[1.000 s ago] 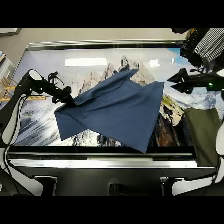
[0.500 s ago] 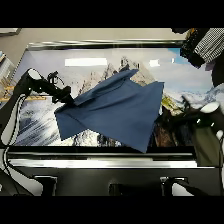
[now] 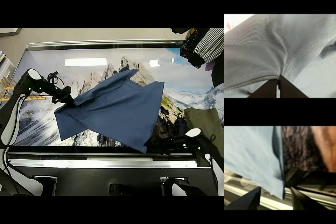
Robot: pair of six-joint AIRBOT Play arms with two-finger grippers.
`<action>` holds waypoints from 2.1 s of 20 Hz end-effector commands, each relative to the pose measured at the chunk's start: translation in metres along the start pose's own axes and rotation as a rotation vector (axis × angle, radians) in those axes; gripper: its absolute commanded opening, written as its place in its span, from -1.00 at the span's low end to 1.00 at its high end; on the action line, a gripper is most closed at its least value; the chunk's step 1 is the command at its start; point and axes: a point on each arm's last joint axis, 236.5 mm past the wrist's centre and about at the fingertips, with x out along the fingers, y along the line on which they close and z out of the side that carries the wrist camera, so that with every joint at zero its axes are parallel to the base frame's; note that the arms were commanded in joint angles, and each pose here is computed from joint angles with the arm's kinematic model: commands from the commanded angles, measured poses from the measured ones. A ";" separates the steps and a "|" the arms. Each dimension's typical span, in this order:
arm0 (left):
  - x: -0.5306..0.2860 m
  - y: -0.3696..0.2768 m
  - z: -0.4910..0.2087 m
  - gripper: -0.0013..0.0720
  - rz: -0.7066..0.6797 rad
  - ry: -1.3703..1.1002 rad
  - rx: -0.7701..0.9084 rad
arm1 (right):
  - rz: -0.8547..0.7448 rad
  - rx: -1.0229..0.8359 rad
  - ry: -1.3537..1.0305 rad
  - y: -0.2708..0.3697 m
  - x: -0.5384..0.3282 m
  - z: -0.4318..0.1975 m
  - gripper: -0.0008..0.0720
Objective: Fold the clothes and pants, and hang the long-sleeved shirts on hangers.
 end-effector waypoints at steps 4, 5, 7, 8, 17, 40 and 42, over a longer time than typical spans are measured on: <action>0.000 0.000 0.008 -0.93 -0.001 -0.036 0.005 | 0.023 -0.028 -0.012 0.009 0.013 -0.004 0.12; 0.000 0.000 0.009 -0.93 -0.001 -0.040 0.004 | 0.006 -0.057 -0.009 0.012 0.020 -0.006 -0.02; 0.000 -0.001 0.010 -0.93 -0.002 -0.042 0.005 | 0.007 -0.068 -0.018 0.021 0.027 -0.006 -0.61; 0.000 -0.001 0.010 -0.93 -0.002 -0.042 0.005 | 0.027 -0.068 -0.035 0.028 0.025 -0.002 -0.89; -0.156 -0.094 0.033 -0.93 -0.186 -0.381 0.168 | 0.212 -0.596 -0.618 0.255 -0.200 0.074 -0.91; -0.368 -0.034 -0.062 -0.93 0.148 -0.907 -0.040 | -0.178 -0.382 -0.912 0.259 -0.353 0.119 -0.91; -0.274 -0.004 -0.014 -0.93 0.167 -0.694 -0.082 | -0.166 -0.312 -0.768 0.240 -0.289 0.176 -0.91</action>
